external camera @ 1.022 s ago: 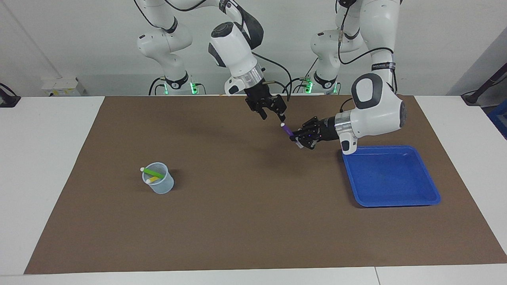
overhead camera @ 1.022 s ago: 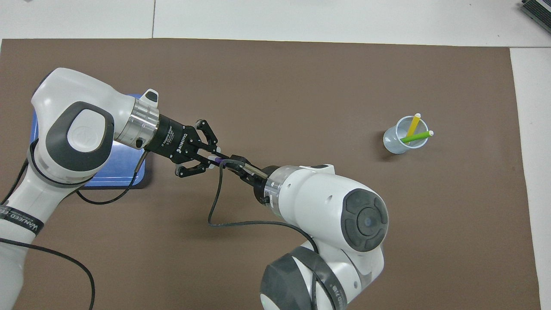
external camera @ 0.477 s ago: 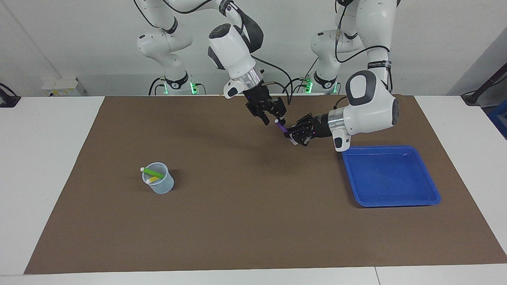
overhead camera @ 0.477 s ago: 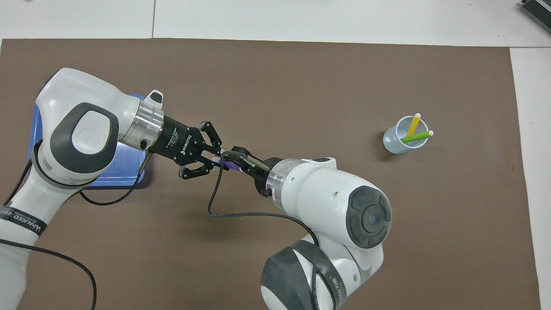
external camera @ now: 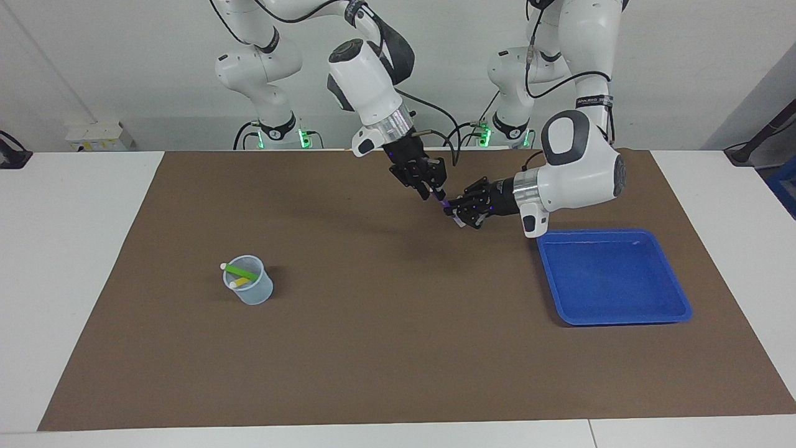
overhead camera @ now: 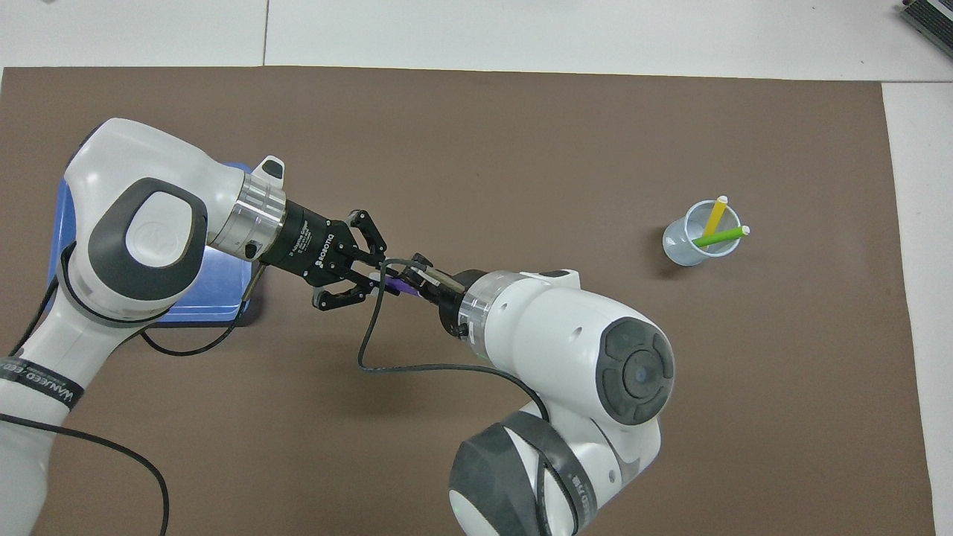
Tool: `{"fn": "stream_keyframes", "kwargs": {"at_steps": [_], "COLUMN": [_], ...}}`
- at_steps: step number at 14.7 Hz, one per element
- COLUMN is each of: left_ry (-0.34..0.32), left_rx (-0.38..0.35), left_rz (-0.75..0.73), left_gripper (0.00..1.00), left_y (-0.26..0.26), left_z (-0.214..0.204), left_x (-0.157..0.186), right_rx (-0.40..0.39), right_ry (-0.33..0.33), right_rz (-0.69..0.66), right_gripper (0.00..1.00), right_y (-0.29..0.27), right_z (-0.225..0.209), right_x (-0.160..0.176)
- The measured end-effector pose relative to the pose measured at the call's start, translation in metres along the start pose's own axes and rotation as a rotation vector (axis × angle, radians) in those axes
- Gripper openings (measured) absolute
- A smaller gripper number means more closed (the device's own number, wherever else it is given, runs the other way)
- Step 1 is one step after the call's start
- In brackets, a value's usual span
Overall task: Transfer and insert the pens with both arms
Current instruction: 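Grasp the purple pen with the right gripper from the left gripper, then carry the purple pen to the cup while the left gripper withdraws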
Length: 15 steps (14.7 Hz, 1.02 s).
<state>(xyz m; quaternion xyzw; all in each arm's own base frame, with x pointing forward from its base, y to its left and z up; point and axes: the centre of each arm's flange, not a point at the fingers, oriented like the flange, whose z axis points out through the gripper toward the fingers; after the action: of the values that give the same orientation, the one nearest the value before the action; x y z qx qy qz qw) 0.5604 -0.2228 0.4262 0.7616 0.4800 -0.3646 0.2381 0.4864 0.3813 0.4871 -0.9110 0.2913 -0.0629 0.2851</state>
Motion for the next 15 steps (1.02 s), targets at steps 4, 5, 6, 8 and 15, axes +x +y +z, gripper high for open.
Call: {"fn": "stream_keyframes", "kwargs": {"at_steps": [4,5,6,8,15], "left_ry": [-0.009,-0.009,-0.008,-0.007,-0.011], "left_rx": [-0.005,-0.007,-0.007,-0.007,-0.007], "left_rz": [-0.012,-0.018,-0.023,-0.032,-0.046], "left_gripper": [0.17,0.17,0.17,0.17,0.17], "left_y": [0.0010,0.0016,0.0021,0.0026,0.0028], "left_z": [0.0003,0.0007,0.0010,0.0021,0.0033], "left_x": [-0.0034,-0.0048,-0.0059,-0.0074,-0.0085], "right_rx": [0.000,0.000,0.000,0.000,0.005], "right_ry": [-0.001,-0.002,-0.002,-0.002,-0.001], "right_rz": [-0.002,-0.002,-0.002,-0.002,-0.002], "right_gripper": [0.46,0.45,0.44,0.40,0.19], "right_y": [-0.0005,-0.0006,-0.0007,-0.0007,-0.0019], "right_z": [0.0001,0.0002,0.0003,0.0003,-0.0006], "right_x": [-0.0014,-0.0017,-0.0019,-0.0019,-0.0015]}}
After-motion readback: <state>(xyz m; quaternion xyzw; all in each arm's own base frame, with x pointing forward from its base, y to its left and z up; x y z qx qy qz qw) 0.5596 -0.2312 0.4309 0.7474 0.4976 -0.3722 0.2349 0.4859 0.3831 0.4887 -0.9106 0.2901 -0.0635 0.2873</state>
